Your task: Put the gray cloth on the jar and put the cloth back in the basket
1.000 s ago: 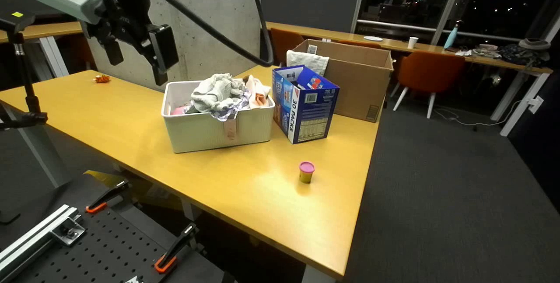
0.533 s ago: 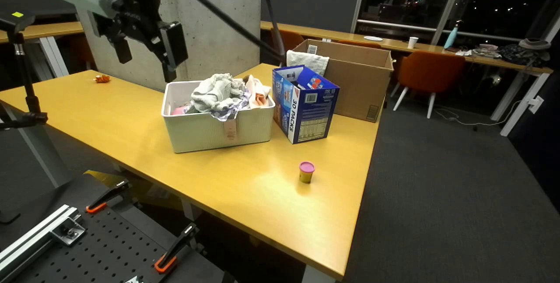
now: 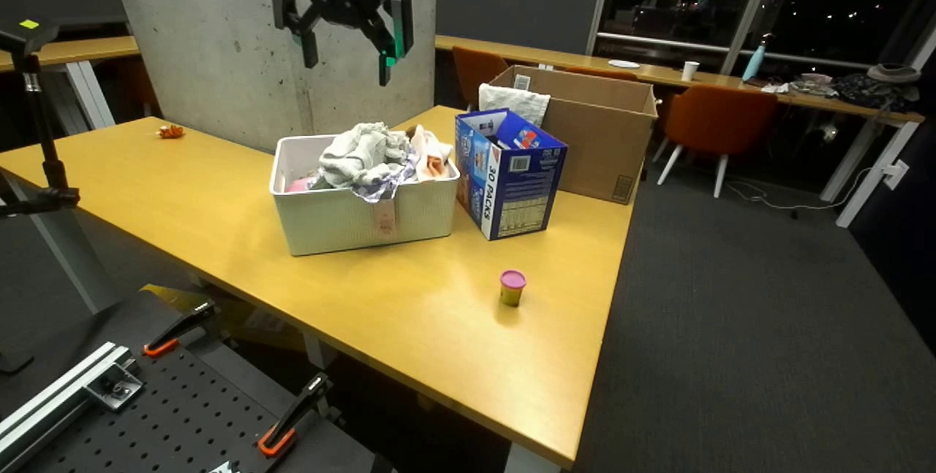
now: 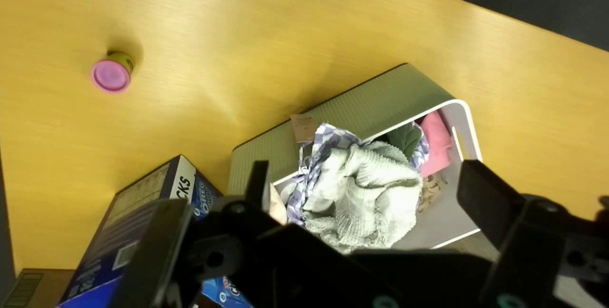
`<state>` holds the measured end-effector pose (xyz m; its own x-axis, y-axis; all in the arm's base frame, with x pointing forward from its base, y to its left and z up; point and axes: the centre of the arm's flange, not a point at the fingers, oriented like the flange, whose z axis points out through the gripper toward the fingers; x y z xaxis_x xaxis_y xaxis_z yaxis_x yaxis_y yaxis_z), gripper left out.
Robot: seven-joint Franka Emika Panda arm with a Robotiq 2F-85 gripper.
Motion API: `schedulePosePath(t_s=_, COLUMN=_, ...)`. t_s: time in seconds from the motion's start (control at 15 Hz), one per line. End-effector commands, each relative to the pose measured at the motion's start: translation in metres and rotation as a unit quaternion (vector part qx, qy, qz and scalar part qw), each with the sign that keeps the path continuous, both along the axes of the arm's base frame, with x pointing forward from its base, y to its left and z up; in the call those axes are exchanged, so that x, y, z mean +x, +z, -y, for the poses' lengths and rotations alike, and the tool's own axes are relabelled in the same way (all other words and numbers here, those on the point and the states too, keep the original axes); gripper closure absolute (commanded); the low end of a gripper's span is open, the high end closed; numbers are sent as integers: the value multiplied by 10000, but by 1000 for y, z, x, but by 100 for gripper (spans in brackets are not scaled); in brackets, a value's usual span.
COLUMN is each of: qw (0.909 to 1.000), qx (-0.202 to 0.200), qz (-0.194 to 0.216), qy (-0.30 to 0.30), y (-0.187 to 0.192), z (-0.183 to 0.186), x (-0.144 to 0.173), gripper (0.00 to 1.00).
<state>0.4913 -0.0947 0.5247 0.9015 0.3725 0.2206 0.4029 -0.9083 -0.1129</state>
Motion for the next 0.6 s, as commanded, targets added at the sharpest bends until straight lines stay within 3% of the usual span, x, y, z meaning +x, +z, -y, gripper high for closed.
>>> schedulePosePath(t_s=0.0, qw=9985, qx=38, qz=-160, qy=531, y=-20, z=-21, x=90, gripper=0)
schedulePosePath(t_s=0.27, qw=9952, qx=-10, qz=-306, qy=934, y=-62, z=-75, x=140, gripper=0)
schedulePosePath(t_s=0.53, qw=9935, qx=42, qz=-272, qy=1106, y=-81, z=-85, x=161, gripper=0)
